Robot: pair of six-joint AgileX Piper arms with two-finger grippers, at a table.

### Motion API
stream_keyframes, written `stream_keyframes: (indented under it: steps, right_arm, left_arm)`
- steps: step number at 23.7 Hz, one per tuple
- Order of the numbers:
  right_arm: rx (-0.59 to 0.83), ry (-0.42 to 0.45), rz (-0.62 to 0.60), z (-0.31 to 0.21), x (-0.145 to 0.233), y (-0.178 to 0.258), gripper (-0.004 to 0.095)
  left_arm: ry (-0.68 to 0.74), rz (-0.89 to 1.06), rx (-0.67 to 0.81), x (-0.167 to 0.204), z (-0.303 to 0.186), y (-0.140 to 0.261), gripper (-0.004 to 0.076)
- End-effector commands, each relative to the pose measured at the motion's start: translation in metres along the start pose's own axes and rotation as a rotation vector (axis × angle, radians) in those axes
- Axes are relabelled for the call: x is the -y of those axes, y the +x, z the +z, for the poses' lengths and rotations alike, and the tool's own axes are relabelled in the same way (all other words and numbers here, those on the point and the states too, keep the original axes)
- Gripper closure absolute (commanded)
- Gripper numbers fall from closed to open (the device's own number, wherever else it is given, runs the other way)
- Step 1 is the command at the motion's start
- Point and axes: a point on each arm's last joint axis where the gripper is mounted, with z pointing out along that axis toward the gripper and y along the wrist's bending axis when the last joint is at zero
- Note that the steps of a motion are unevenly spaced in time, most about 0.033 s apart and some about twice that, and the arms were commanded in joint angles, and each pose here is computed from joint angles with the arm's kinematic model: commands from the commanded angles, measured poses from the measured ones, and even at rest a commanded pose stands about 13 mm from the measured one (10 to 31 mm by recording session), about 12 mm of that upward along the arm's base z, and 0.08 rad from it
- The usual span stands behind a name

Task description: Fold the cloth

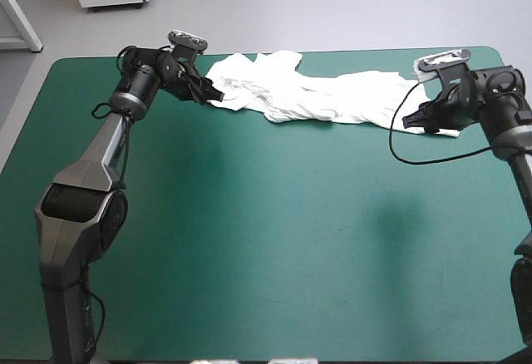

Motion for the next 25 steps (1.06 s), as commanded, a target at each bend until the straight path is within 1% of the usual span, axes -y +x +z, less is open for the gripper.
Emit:
stream_keyframes:
  steps: [1, 4, 7, 11, 15, 19, 20, 23, 25]
  right_arm:
    - [0.101, 0.009, 0.021, -0.016, 0.005, -0.010, 0.0367]
    - [0.106, 0.004, 0.023, -0.014, 0.005, -0.014, 0.0367]
    - [0.129, 0.008, 0.019, -0.019, 0.006, -0.019, 0.0367]
    - [0.135, 0.008, 0.017, -0.021, 0.006, -0.021, 0.0367]
    - [0.134, 0.006, 0.018, -0.021, 0.006, -0.021, 0.0367]
    - [0.145, 0.011, 0.010, -0.021, 0.007, -0.022, 0.0367]
    - [0.150, 0.014, 0.013, -0.020, 0.009, -0.022, 0.0367]
    - [0.136, 0.018, 0.020, -0.012, 0.012, -0.022, 0.0367]
    - [0.113, 0.025, 0.029, -0.003, 0.016, -0.020, 0.0367]
  left_arm:
    - [-0.010, -0.017, 0.129, -0.002, -0.011, -0.023, 0.0317]
    - [-0.016, -0.021, 0.115, -0.008, 0.021, -0.022, 0.0311]
    - [-0.035, -0.026, 0.126, -0.015, 0.038, -0.022, 0.0310]
    - [-0.050, -0.035, 0.180, -0.019, 0.046, -0.026, 0.0310]
    - [-0.038, -0.057, 0.145, -0.018, 0.066, -0.017, 0.0310]
    - [-0.021, -0.069, 0.125, -0.017, 0.075, -0.013, 0.0316]
    - [-0.021, -0.069, 0.124, -0.016, 0.076, -0.012, 0.0327]
    - [-0.020, -0.072, 0.125, -0.016, 0.076, -0.012, 0.0437]
    - [-0.011, -0.078, 0.123, -0.016, 0.077, -0.012, 0.0578]
